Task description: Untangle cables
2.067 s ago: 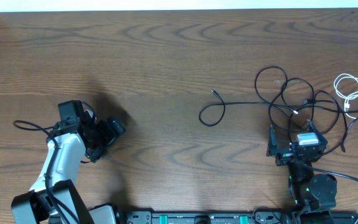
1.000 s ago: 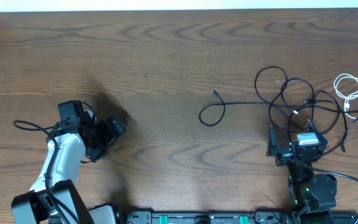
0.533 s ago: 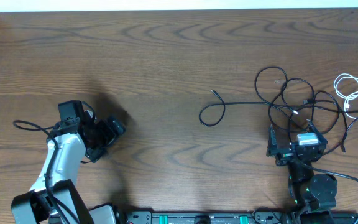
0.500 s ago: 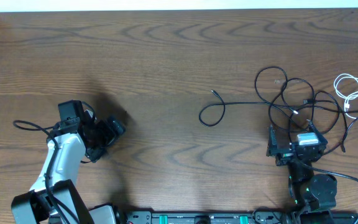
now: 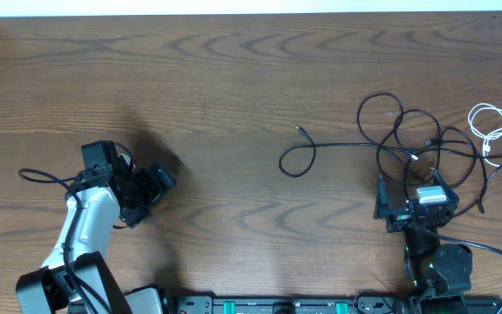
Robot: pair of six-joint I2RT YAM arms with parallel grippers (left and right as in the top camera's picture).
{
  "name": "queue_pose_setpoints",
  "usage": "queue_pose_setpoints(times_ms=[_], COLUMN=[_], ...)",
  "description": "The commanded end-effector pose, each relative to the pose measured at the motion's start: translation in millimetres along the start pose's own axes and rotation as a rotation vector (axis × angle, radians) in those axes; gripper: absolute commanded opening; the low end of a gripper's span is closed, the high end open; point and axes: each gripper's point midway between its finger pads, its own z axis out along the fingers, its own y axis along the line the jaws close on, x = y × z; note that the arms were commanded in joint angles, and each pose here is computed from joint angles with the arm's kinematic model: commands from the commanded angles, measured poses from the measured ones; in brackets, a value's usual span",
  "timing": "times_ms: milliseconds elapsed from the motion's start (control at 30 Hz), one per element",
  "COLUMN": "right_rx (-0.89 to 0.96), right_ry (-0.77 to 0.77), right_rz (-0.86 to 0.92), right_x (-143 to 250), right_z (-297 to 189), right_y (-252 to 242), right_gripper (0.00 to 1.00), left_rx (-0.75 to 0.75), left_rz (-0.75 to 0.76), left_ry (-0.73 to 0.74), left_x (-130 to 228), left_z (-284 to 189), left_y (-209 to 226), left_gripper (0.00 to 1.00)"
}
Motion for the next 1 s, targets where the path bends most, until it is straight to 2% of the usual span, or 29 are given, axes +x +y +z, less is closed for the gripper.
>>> queue_pose_setpoints(times_ms=[0,967], right_rx=[0.001,0.001], right_ry=[-0.001,-0.001], right_rz=[-0.01,-0.01], right_x=[0.2,0.2], right_z=[-0.3,-0.3], right_y=[-0.3,-0.3], right_gripper=[0.99,0.99], left_rx=[-0.018,-0.02], left_rz=[-0.012,-0.013], left_ry=[0.004,0.007], left_x=[1.5,1.8], left_z=[2.3,3.0], left_y=[5.1,5.5], left_gripper=[0.98,0.98])
